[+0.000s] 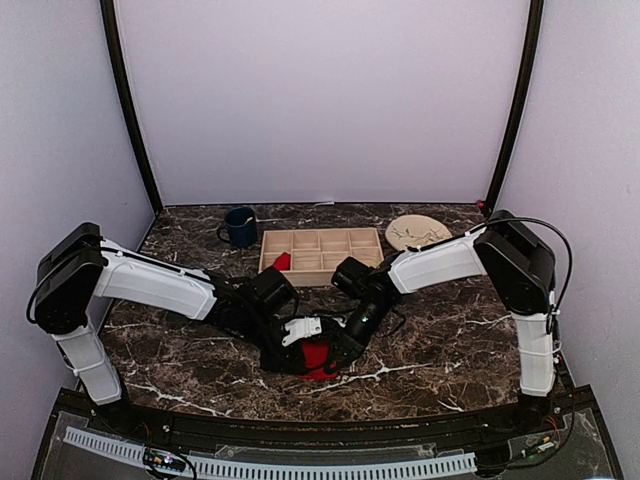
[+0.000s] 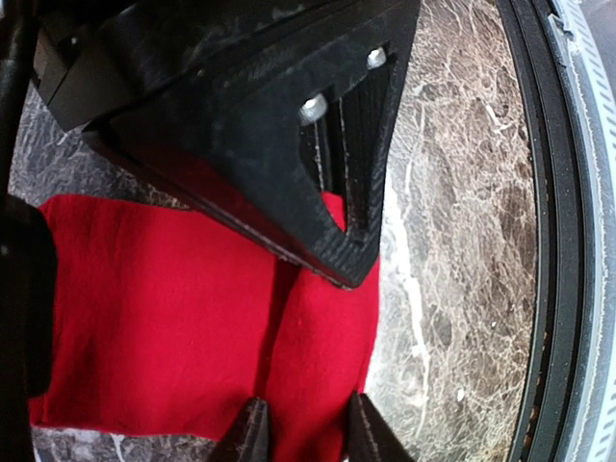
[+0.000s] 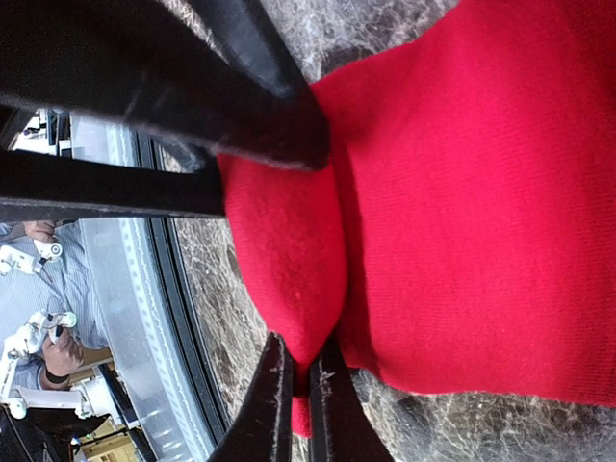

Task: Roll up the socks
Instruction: Roll the sock at the center of the board.

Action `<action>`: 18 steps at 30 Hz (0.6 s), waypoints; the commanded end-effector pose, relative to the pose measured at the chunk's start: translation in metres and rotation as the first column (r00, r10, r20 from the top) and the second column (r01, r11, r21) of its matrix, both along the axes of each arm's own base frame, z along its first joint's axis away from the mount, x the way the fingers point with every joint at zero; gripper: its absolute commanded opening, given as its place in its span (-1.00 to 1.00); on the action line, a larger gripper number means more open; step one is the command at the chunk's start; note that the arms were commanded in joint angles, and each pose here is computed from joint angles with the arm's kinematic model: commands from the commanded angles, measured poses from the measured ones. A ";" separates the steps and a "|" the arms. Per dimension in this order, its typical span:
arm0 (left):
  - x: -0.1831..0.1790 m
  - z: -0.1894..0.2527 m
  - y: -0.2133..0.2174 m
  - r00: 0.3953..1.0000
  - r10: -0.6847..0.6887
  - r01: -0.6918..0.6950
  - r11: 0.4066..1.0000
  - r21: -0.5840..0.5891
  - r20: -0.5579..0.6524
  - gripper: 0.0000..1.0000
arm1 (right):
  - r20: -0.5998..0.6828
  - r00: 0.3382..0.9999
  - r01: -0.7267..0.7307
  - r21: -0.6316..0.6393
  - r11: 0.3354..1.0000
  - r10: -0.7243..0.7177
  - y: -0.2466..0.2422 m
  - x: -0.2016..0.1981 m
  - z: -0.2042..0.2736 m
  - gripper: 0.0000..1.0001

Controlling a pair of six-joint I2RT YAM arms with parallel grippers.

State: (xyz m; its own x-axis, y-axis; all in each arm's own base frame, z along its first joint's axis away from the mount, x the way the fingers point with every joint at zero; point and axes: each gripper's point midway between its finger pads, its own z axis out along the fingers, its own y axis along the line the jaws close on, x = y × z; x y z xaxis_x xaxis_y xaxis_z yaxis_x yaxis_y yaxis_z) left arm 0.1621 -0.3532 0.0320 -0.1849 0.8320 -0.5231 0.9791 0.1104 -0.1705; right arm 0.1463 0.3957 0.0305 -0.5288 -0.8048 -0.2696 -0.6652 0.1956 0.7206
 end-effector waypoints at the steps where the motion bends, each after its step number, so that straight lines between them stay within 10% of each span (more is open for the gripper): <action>1: -0.017 -0.009 0.002 0.997 -0.038 0.041 0.998 0.040 -0.071 -0.55 | 0.002 1.000 -0.006 0.076 0.997 0.005 0.015 0.008 0.016 -0.97; 18: -0.033 -0.018 0.006 0.983 -0.052 0.065 0.995 0.071 -0.177 -1.00 | -0.019 0.999 0.038 0.109 0.993 -0.036 0.012 0.014 0.019 -0.71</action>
